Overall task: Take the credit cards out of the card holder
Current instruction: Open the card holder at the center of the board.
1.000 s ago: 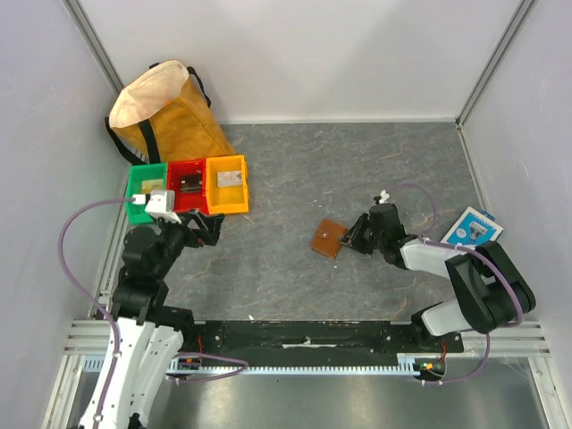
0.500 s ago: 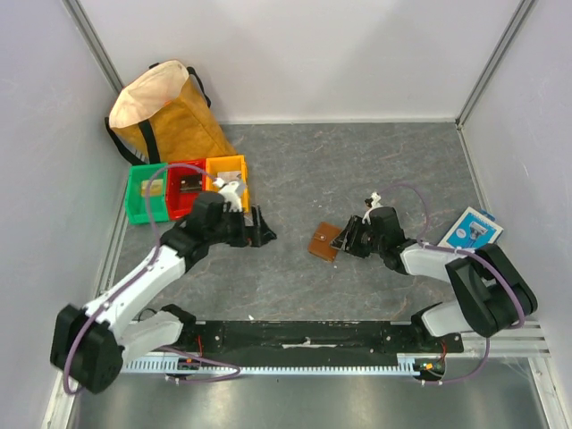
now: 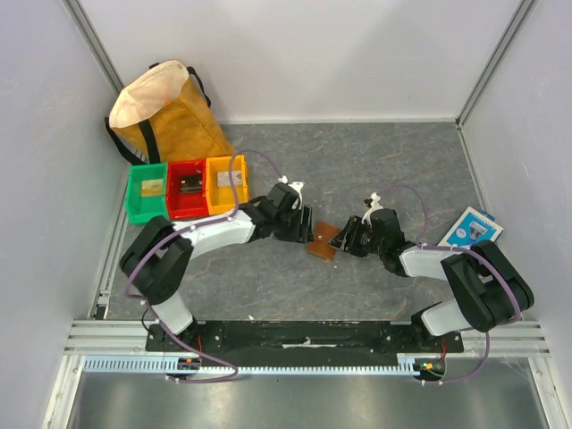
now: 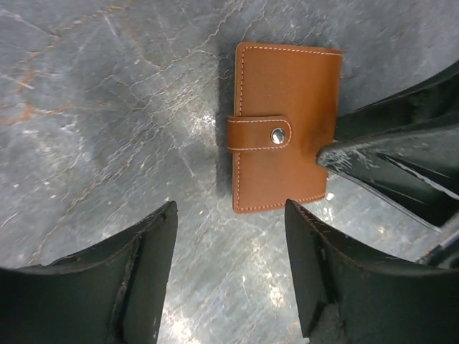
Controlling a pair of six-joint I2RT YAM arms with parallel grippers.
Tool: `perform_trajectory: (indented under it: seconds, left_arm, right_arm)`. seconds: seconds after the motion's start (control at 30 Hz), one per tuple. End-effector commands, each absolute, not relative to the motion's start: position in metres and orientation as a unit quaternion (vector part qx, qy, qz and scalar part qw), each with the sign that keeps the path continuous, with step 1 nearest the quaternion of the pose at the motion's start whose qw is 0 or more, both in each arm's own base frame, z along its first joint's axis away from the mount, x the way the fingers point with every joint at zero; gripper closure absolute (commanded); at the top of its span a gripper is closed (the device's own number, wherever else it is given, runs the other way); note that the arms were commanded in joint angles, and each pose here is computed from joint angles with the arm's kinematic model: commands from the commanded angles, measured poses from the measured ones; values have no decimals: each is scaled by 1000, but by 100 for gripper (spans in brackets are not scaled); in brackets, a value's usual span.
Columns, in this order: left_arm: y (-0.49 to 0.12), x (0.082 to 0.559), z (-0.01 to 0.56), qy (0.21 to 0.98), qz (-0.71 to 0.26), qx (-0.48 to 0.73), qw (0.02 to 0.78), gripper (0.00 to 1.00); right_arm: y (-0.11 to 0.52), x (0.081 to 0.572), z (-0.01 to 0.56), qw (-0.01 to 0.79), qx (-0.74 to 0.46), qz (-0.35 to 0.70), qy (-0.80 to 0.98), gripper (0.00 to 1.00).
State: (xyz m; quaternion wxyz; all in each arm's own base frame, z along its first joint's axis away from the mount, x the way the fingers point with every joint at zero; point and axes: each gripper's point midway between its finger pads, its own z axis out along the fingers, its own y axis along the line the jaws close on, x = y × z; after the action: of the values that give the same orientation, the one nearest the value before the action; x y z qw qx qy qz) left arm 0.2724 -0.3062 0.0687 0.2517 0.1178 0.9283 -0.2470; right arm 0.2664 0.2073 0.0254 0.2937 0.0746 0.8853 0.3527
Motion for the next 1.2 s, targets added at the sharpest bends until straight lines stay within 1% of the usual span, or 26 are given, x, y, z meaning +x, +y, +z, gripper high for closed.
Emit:
perform_trajectory:
  seconds: [0.0, 0.07, 0.2, 0.33, 0.4, 0.43, 0.5, 0.53, 0.67, 0.77, 0.83, 0.9, 0.93, 1.0, 1.03, 1.17]
  left_arm:
    - [-322, 285, 60, 933, -229, 95, 260, 37]
    - [-322, 283, 50, 937, -221, 87, 255, 44]
    - [-322, 274, 32, 943, -221, 71, 238, 48]
    - [-321, 267, 19, 945, -227, 50, 229, 55]
    - [-319, 261, 12, 946, -232, 39, 221, 67]
    - [-317, 258, 9, 948, -233, 26, 217, 75]
    - [-314, 252, 3, 947, -242, 5, 211, 83]
    - [-310, 246, -1, 948, -245, -4, 204, 84]
    - [-310, 235, -6, 943, -270, -27, 194, 85]
    - [-310, 228, -7, 942, -279, -29, 186, 85]
    - [-313, 227, -5, 940, -283, -28, 187, 85]
    - [-312, 226, -3, 939, -283, -27, 192, 84]
    - [-311, 226, 0, 938, -284, -30, 196, 82]
    - [-305, 227, 5, 938, -276, -32, 208, 78]
    - [-302, 228, 10, 937, -272, -32, 216, 74]
    - [-294, 233, 33, 940, -230, -8, 254, 53]
  right_arm:
    - [185, 233, -16, 240, 74, 292, 923, 49]
    - [184, 233, -17, 240, 73, 289, 924, 50]
    - [187, 232, -20, 236, 70, 295, 923, 50]
    - [189, 232, -23, 231, 69, 300, 923, 50]
    - [190, 230, -25, 227, 70, 303, 923, 50]
    - [191, 231, -24, 228, 72, 306, 921, 50]
    - [190, 231, -25, 228, 73, 306, 921, 50]
    - [191, 230, -25, 228, 72, 307, 921, 50]
    - [195, 231, -24, 227, 68, 320, 917, 50]
    - [202, 230, -19, 228, 60, 343, 909, 55]
    - [207, 229, -16, 227, 53, 358, 904, 61]
    - [210, 228, -12, 231, 45, 371, 898, 76]
    - [211, 228, -10, 233, 43, 375, 896, 85]
    - [211, 228, -4, 242, 38, 382, 891, 96]
    - [212, 230, 0, 249, 34, 384, 888, 100]
    - [211, 233, 10, 271, 22, 378, 885, 100]
